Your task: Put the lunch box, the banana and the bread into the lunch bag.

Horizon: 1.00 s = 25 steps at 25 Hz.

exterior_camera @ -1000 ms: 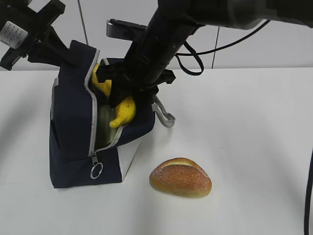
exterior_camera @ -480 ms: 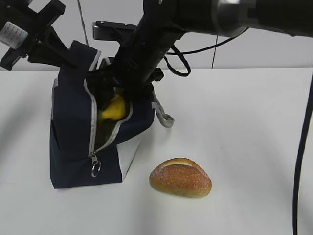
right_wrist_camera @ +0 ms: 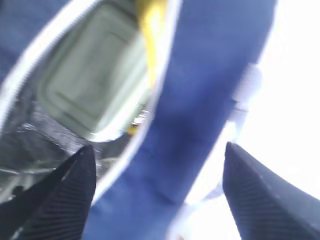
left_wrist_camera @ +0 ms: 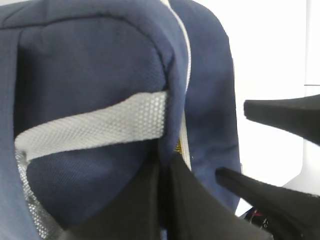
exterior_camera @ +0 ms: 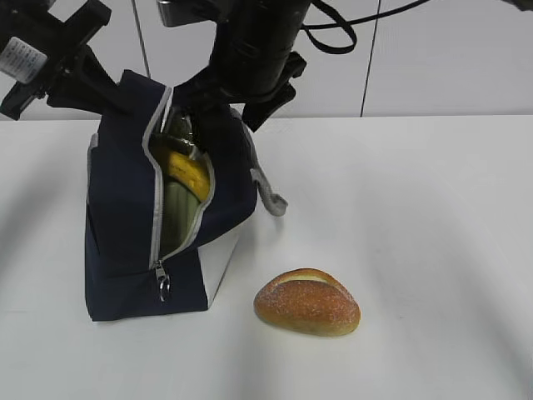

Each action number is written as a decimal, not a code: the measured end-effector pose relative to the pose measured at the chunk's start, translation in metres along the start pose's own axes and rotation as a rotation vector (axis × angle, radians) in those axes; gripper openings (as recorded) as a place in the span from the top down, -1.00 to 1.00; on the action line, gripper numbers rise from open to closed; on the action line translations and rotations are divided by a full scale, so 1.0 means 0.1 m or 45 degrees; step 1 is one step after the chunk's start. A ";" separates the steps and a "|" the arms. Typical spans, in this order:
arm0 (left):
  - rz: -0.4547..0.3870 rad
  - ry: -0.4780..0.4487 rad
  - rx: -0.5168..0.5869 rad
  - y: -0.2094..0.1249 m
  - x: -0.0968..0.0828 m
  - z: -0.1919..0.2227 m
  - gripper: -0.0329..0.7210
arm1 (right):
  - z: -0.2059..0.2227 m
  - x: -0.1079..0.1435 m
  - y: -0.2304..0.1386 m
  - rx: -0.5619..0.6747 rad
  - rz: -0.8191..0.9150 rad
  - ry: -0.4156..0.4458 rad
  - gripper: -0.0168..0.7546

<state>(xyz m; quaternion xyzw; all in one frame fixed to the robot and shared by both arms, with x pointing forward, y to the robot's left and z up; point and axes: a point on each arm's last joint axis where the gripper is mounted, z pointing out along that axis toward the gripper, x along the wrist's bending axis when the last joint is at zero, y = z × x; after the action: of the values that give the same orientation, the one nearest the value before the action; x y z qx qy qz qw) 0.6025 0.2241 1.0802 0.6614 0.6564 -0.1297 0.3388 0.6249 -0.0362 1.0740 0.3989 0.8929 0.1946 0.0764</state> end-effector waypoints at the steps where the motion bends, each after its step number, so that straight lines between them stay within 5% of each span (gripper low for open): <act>1: 0.001 0.000 0.000 0.00 0.00 0.00 0.91 | -0.03 -0.01 0.00 0.001 -0.009 -0.017 -0.55; 8: 0.001 -0.001 0.006 0.00 0.00 0.00 0.91 | -0.47 0.01 -0.06 -0.071 -0.077 -0.067 -0.53; 16: 0.003 -0.001 0.010 -0.01 0.00 0.00 0.91 | -0.67 0.09 -0.65 0.082 -0.200 -0.068 -0.52; 25: 0.005 -0.004 0.028 -0.02 0.00 0.00 0.91 | -0.50 0.24 -1.42 0.028 -0.300 0.000 -0.52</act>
<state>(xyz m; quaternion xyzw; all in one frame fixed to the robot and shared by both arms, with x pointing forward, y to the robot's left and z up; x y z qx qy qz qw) 0.6006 0.2237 1.0799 0.6663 0.6530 -0.1373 0.3328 0.4976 -0.1189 1.0620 0.2918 0.9357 0.1745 0.0943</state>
